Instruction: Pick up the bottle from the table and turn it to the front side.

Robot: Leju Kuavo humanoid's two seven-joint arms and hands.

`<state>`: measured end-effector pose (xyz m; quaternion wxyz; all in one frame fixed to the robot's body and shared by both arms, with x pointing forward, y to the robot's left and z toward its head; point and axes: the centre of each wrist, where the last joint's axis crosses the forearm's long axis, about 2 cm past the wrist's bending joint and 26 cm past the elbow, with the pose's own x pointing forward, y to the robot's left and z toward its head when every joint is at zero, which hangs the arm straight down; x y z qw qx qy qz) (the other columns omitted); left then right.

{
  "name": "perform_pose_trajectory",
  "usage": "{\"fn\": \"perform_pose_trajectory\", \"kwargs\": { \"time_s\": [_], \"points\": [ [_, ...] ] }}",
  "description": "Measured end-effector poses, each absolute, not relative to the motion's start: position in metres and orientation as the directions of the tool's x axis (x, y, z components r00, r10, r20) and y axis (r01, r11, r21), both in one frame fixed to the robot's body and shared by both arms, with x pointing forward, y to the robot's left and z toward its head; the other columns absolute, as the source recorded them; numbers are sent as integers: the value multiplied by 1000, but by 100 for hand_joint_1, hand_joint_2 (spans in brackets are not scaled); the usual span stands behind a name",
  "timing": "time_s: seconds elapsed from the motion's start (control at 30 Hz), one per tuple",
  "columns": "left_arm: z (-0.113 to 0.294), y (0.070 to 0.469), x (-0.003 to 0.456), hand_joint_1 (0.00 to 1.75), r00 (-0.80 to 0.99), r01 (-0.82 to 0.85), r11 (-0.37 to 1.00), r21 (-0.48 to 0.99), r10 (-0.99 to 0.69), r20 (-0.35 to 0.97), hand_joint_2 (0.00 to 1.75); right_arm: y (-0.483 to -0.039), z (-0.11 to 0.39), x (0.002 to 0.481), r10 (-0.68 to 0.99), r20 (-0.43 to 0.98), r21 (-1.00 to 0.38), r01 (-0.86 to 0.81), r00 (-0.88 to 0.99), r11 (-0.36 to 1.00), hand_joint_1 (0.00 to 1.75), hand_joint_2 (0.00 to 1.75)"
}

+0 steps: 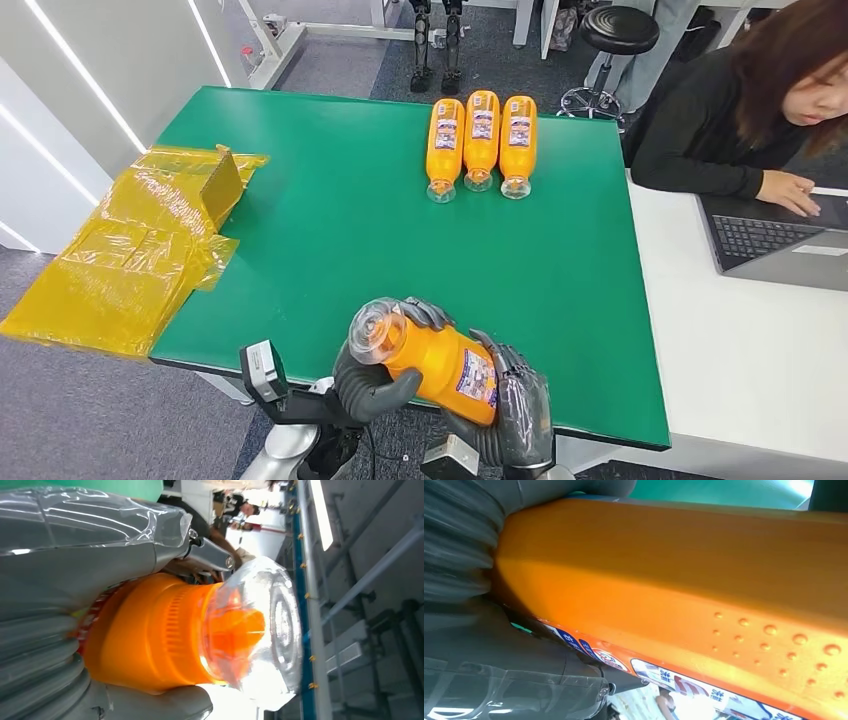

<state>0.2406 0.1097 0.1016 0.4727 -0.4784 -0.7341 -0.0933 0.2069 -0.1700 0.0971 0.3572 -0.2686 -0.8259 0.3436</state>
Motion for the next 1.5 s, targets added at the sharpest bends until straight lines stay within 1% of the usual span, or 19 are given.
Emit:
{"fn": "perform_pose_trajectory", "kwargs": {
  "time_s": [0.07,0.2,0.33,0.57,0.63,0.7,0.77,0.83,0.9,0.97,1.07,1.17,1.4,1.5],
  "points": [
    [102,110,242,175,-102,787,532,-313,612,784,175,-166,96,208,679,419,-757,180,-603,628,175,175],
    [102,112,244,175,-114,784,540,-307,610,784,175,-162,94,210,664,435,-757,154,-608,636,175,175],
    [101,115,245,175,-122,775,553,-305,604,787,175,-159,92,212,649,450,-758,122,-613,641,0,175],
    [98,119,246,175,-133,761,577,-296,586,800,175,-153,90,215,592,498,-732,58,-634,679,0,175],
    [97,119,247,175,-152,753,598,-275,564,812,175,-152,90,216,583,504,-726,53,-637,685,0,175],
    [95,120,248,175,-200,733,645,-218,510,836,175,-151,91,218,575,508,-719,52,-642,693,0,175],
    [93,122,250,175,-271,699,704,-127,424,864,175,-150,91,218,562,512,-708,52,-649,704,0,175],
    [93,126,255,175,-371,639,769,13,294,881,175,-149,91,219,551,516,-697,51,-656,715,0,175],
    [94,132,262,175,-482,552,813,184,132,866,175,-149,91,219,541,522,-689,48,-659,724,0,175],
    [96,137,270,175,-571,454,822,343,-27,820,175,-148,91,220,531,529,-681,42,-661,731,0,175],
    [98,145,282,175,-656,318,781,538,-228,719,175,-146,90,221,514,542,-669,28,-665,743,0,175],
    [100,154,293,175,-697,211,709,673,-374,612,175,-144,89,223,497,558,-658,11,-665,753,0,175],
    [105,179,318,175,-704,45,524,851,-588,399,175,-140,87,225,466,587,-639,-24,-662,769,0,175],
    [108,187,327,175,-682,-50,384,922,-687,249,175,-137,88,227,460,593,-635,-32,-661,772,0,175]
  ]
}}
